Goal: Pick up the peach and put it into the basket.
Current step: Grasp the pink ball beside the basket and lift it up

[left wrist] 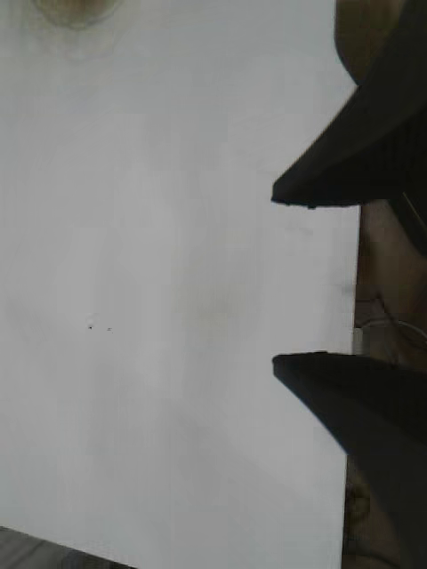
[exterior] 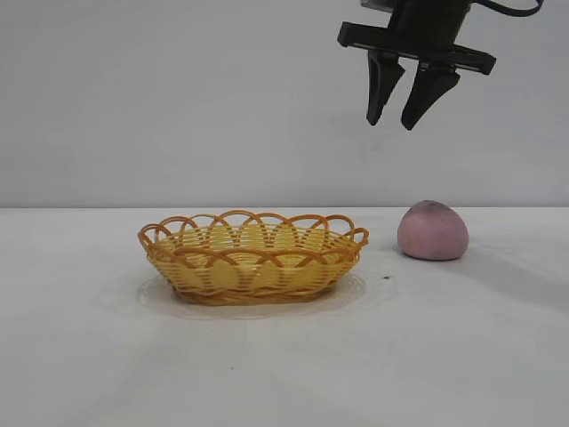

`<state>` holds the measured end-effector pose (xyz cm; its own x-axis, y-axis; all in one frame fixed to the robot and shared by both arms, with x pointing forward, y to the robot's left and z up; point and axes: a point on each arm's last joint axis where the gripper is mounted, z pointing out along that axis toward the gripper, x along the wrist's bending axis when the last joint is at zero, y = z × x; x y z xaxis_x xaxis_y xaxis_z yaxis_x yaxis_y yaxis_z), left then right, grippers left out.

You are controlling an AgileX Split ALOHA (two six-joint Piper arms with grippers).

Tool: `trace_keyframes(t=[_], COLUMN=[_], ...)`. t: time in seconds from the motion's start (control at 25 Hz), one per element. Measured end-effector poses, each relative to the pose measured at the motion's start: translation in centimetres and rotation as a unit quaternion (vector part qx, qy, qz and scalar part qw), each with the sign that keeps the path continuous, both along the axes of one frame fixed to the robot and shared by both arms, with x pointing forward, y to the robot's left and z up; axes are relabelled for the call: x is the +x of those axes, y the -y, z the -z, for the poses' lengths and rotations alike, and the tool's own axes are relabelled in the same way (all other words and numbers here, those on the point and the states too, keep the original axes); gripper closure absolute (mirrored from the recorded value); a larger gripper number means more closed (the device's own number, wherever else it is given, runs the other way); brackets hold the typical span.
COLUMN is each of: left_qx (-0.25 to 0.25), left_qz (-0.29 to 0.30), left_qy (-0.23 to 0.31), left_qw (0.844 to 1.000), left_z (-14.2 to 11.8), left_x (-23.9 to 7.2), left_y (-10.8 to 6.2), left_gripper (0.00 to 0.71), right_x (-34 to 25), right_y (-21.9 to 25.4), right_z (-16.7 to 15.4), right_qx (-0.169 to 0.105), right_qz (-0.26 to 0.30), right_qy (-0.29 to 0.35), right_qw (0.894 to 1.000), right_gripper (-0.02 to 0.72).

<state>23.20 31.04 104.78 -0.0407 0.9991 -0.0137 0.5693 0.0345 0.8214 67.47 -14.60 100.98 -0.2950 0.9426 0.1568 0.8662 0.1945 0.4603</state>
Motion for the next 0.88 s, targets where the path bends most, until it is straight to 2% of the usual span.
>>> trace_keyframes(t=[0.16, 0.4, 0.52, 0.84, 0.88], left_qx=[-0.003, -0.002, -0.003, -0.003, -0.003], left_qz=[0.015, 0.017, 0.017, 0.02, 0.02], left_qy=[0.013, 0.03, 0.039, 0.037, 0.037], left_qw=[1.0, 0.999, 0.999, 0.999, 0.999], left_z=[0.4, 0.3, 0.4, 0.5, 0.5], left_x=[0.3, 0.0, -0.2, -0.1, -0.1], left_y=[0.3, 0.3, 0.3, 0.3, 0.3], left_gripper=[0.33, 0.33, 0.33, 0.33, 0.33], right_x=[-0.2, -0.5, -0.7, -0.5, -0.4], right_y=[0.0, 0.6, 1.0, 1.0, 1.0], right_z=[0.1, 0.4, 2.0, 7.9, 8.6], right_qx=[-0.004, -0.046, -0.076, -0.107, -0.112], right_qz=[-0.005, -0.015, -0.02, -0.028, -0.037], right_qy=[-0.009, -0.027, -0.069, -0.158, -0.161], right_qw=[1.0, 0.998, 0.995, 0.981, 0.98], right_gripper=[0.429, 0.429, 0.429, 0.429, 0.47])
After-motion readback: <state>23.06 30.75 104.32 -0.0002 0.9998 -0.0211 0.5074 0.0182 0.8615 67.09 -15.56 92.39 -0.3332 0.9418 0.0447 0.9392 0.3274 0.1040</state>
